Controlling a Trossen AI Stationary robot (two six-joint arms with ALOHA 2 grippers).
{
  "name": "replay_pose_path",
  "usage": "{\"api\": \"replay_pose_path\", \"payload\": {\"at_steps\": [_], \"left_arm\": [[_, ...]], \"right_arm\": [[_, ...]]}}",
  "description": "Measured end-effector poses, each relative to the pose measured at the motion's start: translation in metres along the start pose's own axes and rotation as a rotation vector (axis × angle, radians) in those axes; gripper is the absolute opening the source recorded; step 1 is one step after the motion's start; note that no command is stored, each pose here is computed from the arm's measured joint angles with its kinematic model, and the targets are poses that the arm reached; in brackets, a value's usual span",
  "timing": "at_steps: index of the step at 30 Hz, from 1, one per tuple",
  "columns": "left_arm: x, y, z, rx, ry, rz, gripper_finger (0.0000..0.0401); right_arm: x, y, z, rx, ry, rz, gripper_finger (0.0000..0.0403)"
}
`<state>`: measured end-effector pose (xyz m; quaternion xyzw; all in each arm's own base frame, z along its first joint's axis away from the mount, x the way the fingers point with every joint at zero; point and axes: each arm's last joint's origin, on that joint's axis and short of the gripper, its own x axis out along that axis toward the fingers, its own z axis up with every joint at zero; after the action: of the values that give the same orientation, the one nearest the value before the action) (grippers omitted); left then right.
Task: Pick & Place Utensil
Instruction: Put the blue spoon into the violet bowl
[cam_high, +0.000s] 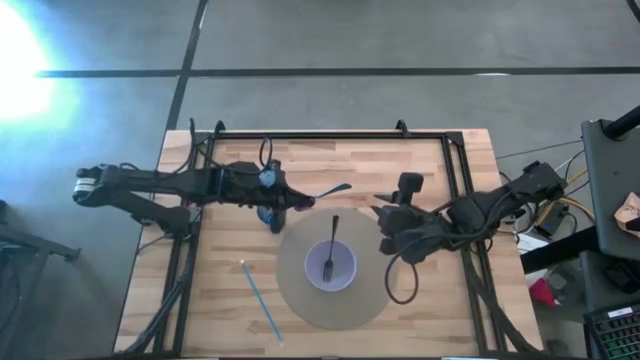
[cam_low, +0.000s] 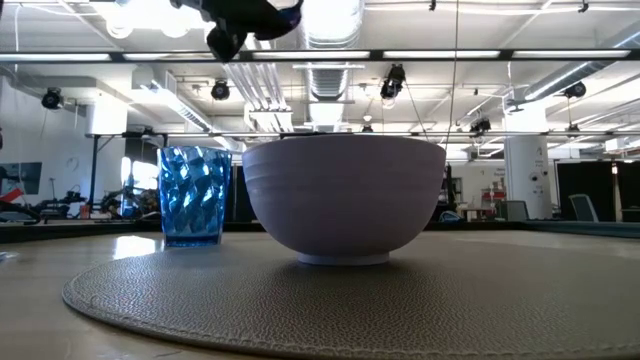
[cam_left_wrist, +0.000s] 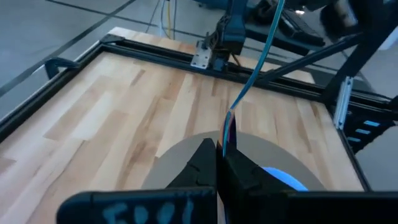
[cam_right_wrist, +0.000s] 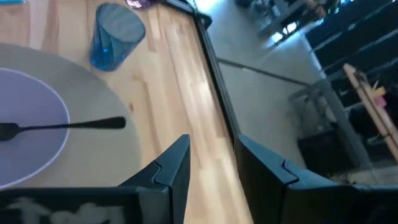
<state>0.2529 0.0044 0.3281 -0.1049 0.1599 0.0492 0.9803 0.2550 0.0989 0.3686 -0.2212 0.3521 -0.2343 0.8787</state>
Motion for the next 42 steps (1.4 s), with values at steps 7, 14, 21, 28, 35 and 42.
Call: {"api": "replay_pose_path", "payload": {"at_steps": [7,14,21,28,35,42], "left_arm": [[0.008,-0.002,-0.015,-0.02,-0.077,-0.107,0.0],[0.012,-0.012,-0.033,-0.038,-0.14,-0.191,0.0],[0.013,-0.019,-0.056,-0.058,-0.212,-0.231,0.0],[0.013,-0.018,-0.077,-0.082,-0.235,-0.188,0.0],[0.016,-0.021,-0.087,-0.089,-0.259,-0.206,0.0],[0.034,-0.027,-0.095,-0.087,-0.252,-0.213,0.0]], "right_arm": [[0.017,0.019,-0.024,0.053,0.073,-0.01,0.0135],[0.03,0.035,-0.046,0.127,0.129,-0.009,0.0134],[0.04,0.063,-0.06,0.216,0.054,0.045,0.0127],[0.05,0.086,-0.061,0.327,-0.114,0.131,0.0137],[0.056,0.095,-0.054,0.434,-0.352,0.175,0.0148],[0.055,0.094,-0.052,0.499,-0.503,0.177,0.0163]]}}
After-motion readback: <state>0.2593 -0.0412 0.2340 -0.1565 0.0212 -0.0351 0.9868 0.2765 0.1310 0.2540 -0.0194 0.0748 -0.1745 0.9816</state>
